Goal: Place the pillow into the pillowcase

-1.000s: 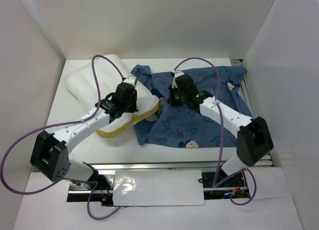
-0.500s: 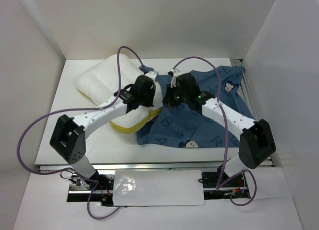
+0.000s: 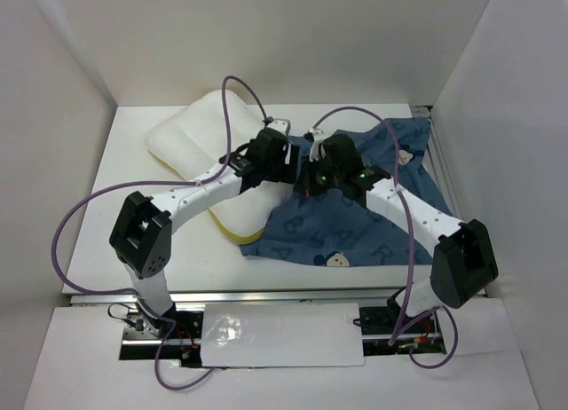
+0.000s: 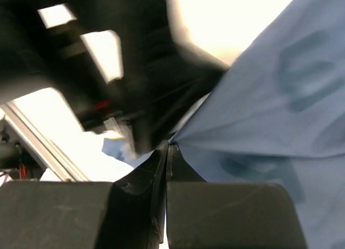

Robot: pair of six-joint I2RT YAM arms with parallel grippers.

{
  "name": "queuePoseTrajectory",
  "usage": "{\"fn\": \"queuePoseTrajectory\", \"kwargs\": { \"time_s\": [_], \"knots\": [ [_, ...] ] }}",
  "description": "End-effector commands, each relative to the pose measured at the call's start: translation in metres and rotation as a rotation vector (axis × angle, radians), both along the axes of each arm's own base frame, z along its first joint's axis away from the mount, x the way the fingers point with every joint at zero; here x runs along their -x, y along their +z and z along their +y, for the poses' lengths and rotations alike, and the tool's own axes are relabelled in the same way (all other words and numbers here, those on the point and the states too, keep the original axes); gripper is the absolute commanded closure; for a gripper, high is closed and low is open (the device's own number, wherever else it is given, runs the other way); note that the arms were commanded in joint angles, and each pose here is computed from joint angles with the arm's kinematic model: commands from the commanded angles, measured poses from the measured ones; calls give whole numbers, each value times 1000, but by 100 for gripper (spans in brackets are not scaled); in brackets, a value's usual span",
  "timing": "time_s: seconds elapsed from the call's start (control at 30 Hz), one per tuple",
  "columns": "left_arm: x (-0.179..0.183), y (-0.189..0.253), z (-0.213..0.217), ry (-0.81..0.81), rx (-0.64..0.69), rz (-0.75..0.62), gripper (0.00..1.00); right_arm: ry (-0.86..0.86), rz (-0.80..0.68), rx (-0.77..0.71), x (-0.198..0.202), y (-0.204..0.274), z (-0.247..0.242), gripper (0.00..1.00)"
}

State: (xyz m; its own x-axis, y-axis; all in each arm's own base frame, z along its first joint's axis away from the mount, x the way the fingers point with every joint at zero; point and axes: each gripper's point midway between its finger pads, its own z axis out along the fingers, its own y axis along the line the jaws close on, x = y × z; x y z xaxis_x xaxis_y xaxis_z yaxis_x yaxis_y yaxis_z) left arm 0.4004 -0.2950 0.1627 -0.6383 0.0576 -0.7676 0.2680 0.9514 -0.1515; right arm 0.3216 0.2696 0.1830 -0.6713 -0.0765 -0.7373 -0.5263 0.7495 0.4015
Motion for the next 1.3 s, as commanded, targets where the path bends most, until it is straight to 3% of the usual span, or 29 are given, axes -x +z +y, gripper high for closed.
{"fn": "queuePoseTrajectory", "kwargs": {
  "time_s": [0.0, 0.23, 0.3, 0.5, 0.8, 0.83, 0.87, 0.9, 0.93, 0.97, 1.27],
  "knots": [
    [19, 16, -4, -49, 30, -36, 1, -27, -70, -64, -16, 20, 0, 100],
    [57, 79, 73, 89, -41, -206, 1, -71, -42, -29, -24, 2, -11, 100],
    [73, 55, 92, 93, -94, -151, 1, -79, -37, -20, -23, -2, -13, 100],
    [93, 0, 118, 96, -94, -26, 1, -67, -52, -7, -20, 2, -16, 100],
    [91, -65, 69, -244, -38, 7, 1, -40, -29, 15, -15, -7, -9, 100],
    [87, -68, 67, -245, -44, 19, 11, -31, -20, 21, -11, -9, -7, 100],
    [86, -83, 66, -245, -68, 64, 28, -31, -20, 21, -11, -9, -7, 100],
    [84, -89, 70, -225, -101, 87, 47, -31, -12, 26, -11, -12, -7, 100],
    [77, -81, 67, -201, -90, 78, 79, -22, -20, 21, -10, -8, -3, 100],
    [73, -78, 67, -175, -83, 70, 100, -12, -12, 25, -7, -10, 0, 100],
    [37, 45, 80, 47, 96, -207, 100, 71, -36, 56, 3, 10, 14, 100]
  ]
}}
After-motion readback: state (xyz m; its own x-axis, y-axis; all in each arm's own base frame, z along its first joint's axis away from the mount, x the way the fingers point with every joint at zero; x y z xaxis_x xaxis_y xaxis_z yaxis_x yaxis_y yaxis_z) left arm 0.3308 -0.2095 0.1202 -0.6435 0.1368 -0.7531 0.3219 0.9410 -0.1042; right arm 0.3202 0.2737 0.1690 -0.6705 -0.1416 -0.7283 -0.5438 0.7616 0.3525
